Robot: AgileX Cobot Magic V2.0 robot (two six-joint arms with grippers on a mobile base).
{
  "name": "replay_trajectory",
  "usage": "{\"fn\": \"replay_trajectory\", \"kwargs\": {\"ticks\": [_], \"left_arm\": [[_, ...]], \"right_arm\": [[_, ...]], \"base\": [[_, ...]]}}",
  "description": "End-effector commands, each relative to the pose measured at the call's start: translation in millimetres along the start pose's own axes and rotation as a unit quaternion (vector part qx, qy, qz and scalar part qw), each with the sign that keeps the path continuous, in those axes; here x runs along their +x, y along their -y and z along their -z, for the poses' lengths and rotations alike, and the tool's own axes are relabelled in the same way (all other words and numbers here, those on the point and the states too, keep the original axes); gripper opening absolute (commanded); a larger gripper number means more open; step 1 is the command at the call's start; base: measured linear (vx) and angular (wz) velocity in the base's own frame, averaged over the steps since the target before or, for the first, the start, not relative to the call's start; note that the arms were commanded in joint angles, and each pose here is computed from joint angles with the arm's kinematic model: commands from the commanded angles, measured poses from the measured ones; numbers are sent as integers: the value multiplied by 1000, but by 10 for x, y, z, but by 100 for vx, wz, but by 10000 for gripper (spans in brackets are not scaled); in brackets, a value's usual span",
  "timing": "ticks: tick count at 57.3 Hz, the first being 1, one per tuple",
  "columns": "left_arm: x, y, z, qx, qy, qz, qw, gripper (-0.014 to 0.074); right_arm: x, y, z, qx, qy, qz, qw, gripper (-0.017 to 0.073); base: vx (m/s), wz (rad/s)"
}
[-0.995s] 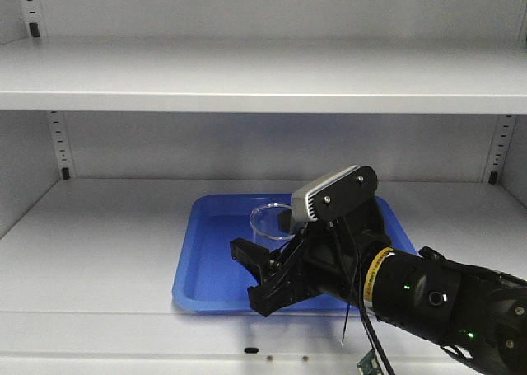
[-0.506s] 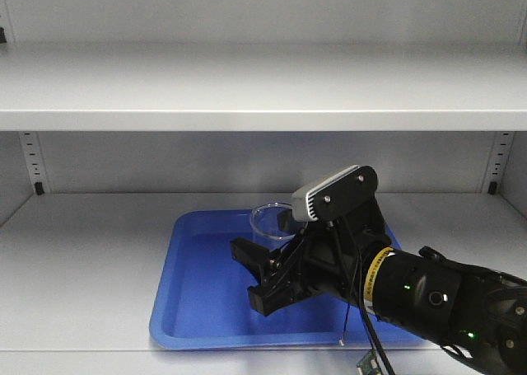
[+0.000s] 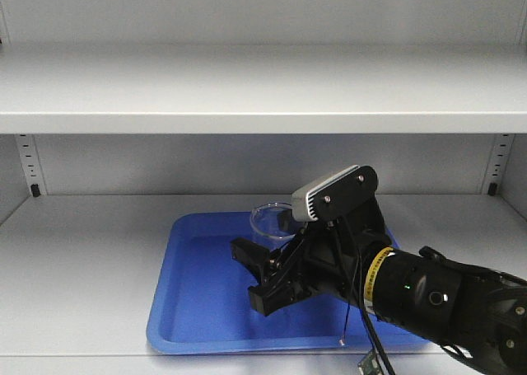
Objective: Pick beaker and place in left cabinet
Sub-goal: 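Lower the held beaker onto the blue tray on the shelf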
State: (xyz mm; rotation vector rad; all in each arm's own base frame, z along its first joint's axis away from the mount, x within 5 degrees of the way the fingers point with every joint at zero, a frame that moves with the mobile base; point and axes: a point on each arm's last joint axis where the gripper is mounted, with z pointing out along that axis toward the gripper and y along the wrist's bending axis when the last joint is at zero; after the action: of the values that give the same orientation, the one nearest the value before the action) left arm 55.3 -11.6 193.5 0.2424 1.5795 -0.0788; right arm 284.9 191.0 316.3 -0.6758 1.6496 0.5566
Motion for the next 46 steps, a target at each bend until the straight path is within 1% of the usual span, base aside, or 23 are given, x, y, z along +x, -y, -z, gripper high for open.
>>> {"fn": "replay_trajectory", "kwargs": {"ticks": [1,3,9,13,20,23,31,40,46], "left_arm": [[-175,-19,28,-6,63,4,998,-6],[-175,-19,28,-6,63,4,998,-6],[-175,-19,28,-6,63,4,998,-6],[-175,-19,28,-6,63,4,998,-6],[-175,-19,28,-6,63,4,998,-6],[-175,-19,28,-6,63,4,998,-6],[-175,-19,28,-6,63,4,998,-6],[-175,-19,28,-6,63,4,998,-6],[-175,-19,28,-6,63,4,998,-6]], "right_arm": [[-219,24,69,0,45,6,999,155],[-203,63,45,5,42,5,999,155],[-127,171,-67,17,32,-12,999,155],[-83,226,-154,19,27,-15,999,155],[-47,284,-352,20,21,-1,1000,157],[-13,311,-447,20,17,-1,1000,158],[122,349,-604,18,0,-5,1000,160],[232,367,-667,20,-16,-10,1000,167],[259,372,-682,21,-20,-11,1000,190]], "base": [[0,0],[0,0],[0,0],[0,0],[0,0],[0,0],[0,0],[0,0],[0,0]]}}
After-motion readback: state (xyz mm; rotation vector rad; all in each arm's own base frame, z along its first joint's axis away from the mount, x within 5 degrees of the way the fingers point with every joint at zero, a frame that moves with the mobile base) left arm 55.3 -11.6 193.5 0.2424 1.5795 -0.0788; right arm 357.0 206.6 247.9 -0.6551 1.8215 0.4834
